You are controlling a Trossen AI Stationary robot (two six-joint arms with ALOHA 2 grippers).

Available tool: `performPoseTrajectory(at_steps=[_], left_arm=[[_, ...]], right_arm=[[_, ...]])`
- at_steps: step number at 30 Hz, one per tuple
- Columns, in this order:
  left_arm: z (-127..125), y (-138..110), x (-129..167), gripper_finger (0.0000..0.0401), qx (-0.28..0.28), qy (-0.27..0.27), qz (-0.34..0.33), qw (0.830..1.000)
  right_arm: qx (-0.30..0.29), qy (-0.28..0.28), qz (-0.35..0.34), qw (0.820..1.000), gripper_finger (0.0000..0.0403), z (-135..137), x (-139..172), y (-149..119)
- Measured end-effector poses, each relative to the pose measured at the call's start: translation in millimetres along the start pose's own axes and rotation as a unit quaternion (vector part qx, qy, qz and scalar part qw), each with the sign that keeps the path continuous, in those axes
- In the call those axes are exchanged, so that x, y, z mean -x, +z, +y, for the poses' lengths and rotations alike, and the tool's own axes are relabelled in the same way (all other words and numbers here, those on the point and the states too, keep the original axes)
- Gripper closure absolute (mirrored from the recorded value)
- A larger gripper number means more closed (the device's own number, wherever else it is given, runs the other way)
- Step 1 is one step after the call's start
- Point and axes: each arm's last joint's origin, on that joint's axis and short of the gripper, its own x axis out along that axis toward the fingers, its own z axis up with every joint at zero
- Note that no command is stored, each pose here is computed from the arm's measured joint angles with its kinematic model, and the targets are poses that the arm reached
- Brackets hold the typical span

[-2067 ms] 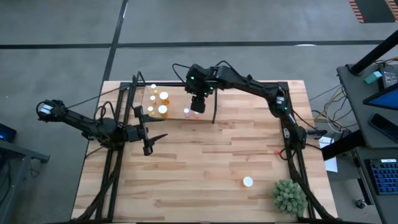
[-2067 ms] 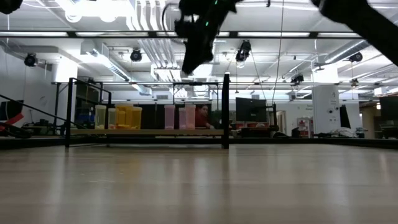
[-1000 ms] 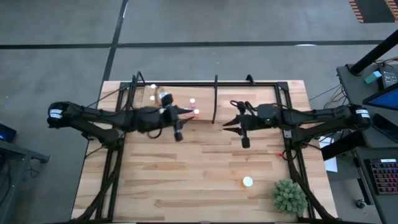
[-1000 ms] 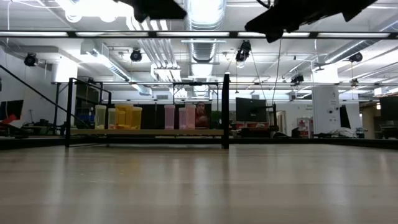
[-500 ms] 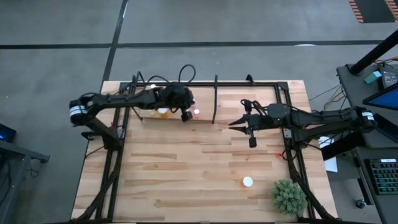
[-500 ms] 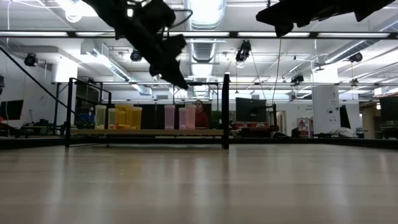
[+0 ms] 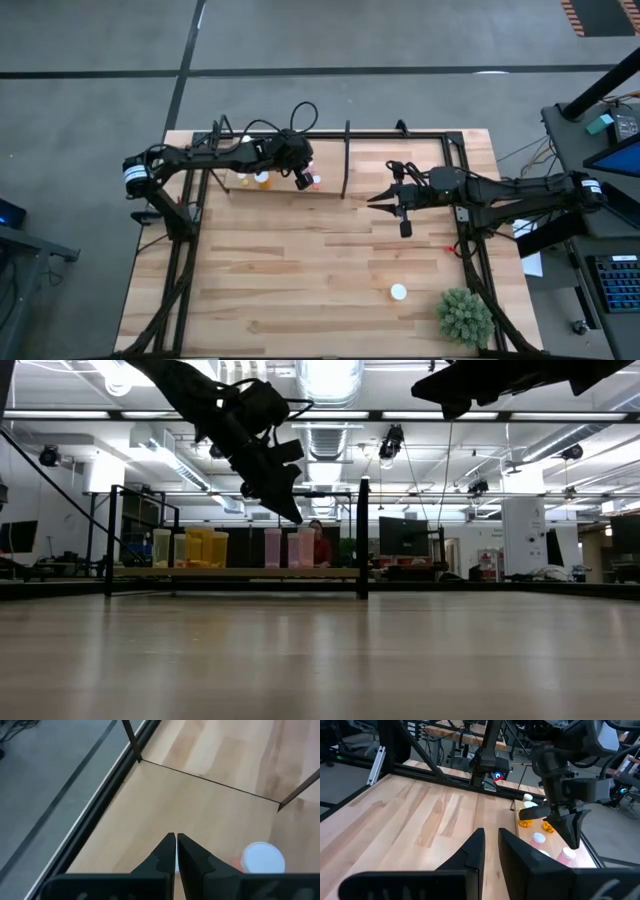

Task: Pick and place medicine bottles onto shelf by color
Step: Put the purple pill bottle on the shelf to align with the purple pill bottle

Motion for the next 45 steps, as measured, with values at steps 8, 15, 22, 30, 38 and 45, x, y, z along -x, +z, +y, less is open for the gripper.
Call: performPoseTrajectory(at_steps=[8,15,22,30,38,45], left_arm=[[0,-3,-8,0.0401,0.013,0.004,0.005,1.000],[-1,-6,-12,0.0401,0.017,0.007,0.016,1.000],[0,-8,-12,0.0401,0.023,0.020,0.026,0.999],[2,-12,-10,0.0401,0.019,0.040,0.052,0.998],[2,-13,-8,0.0401,0.018,0.046,0.061,0.997],[4,-13,0,0.0401,0.028,0.055,0.067,0.996]], right_arm=[[0.000,0.000,0.000,1.000,0.0360,0,0,0],[0.000,-0.001,0.003,1.000,0.0360,0,0,-1],[0.000,-0.002,0.004,1.000,0.0360,0,0,-1],[-0.001,-0.002,0.004,1.000,0.0360,0,0,-1],[-0.001,-0.002,0.004,1.000,0.0360,0,0,-1],[0.000,-0.002,0.004,1.000,0.0360,0,0,-1]])
